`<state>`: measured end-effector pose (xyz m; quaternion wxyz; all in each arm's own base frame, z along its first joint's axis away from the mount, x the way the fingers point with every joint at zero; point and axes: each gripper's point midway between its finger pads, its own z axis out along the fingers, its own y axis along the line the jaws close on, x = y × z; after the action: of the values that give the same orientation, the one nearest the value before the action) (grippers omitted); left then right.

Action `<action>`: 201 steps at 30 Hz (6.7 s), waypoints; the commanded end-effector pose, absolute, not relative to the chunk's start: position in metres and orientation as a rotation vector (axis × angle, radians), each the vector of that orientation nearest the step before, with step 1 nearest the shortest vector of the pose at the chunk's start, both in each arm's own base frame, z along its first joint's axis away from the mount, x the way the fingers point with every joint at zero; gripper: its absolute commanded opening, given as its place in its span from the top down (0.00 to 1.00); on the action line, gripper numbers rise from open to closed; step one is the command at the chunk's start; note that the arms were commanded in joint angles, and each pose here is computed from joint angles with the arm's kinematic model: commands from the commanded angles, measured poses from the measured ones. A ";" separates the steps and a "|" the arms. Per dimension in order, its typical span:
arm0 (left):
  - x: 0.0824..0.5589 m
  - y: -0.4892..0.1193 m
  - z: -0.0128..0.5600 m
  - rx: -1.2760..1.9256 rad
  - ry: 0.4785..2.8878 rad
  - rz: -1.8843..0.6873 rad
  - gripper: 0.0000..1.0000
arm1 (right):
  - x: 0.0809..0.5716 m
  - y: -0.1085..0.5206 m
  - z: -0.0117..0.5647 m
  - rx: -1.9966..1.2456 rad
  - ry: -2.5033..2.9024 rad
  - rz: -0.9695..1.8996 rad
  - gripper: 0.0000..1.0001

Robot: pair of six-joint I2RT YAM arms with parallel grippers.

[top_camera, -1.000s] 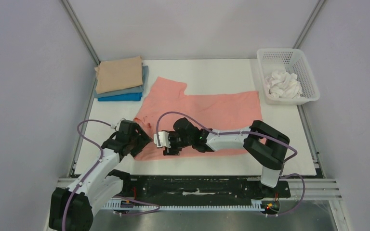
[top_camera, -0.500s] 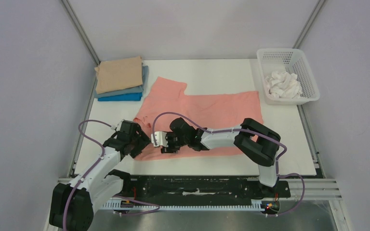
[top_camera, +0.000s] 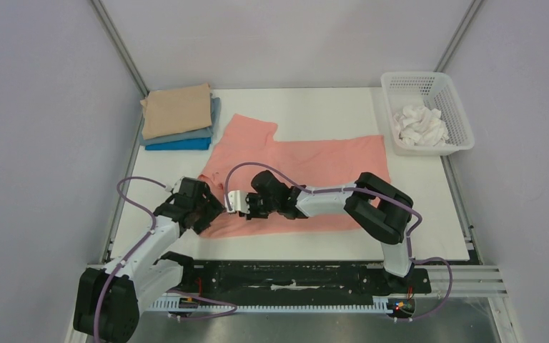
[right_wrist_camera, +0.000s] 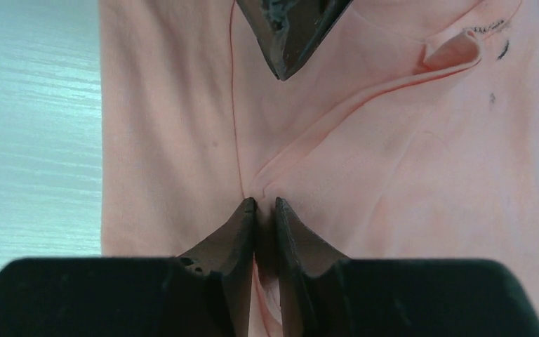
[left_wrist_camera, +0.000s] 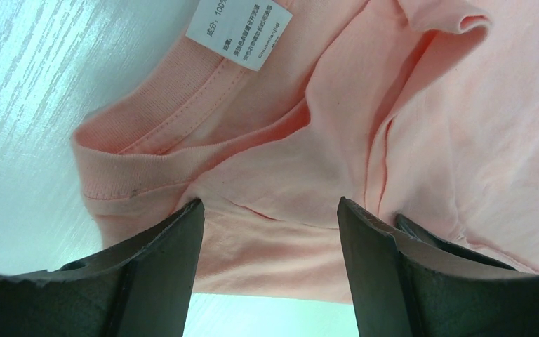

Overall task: Fold and stack the t-shirts
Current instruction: Fold the flattened tshirt in 1/3 of the way, then grab the side of the flattened tshirt furthest away from the robot with both arms

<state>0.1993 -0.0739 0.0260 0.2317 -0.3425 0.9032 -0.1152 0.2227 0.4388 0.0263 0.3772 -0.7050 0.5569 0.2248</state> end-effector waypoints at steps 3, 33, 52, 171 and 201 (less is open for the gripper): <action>0.190 -0.059 0.016 -0.980 2.498 -0.191 0.23 | 0.242 0.453 0.054 -1.703 1.412 0.538 0.91; 0.184 -0.053 0.014 -0.972 2.520 -0.132 0.23 | 0.342 0.371 0.066 -0.841 1.899 0.424 0.66; 0.232 -0.076 0.088 -0.784 2.374 -0.350 0.16 | 0.317 0.185 0.135 -0.142 1.918 0.241 0.02; 0.501 -0.149 0.000 -0.231 2.710 -0.270 0.98 | 0.275 0.081 0.114 0.152 1.960 -0.016 0.02; 0.504 -0.075 0.039 -0.337 2.560 -0.163 0.98 | 0.477 0.000 0.064 0.494 2.248 -0.604 0.02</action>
<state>0.5020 -0.0776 0.0230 0.2563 -0.1473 0.9539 -0.0521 0.4539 0.0113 0.0492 0.3464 0.1628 0.9002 -0.2078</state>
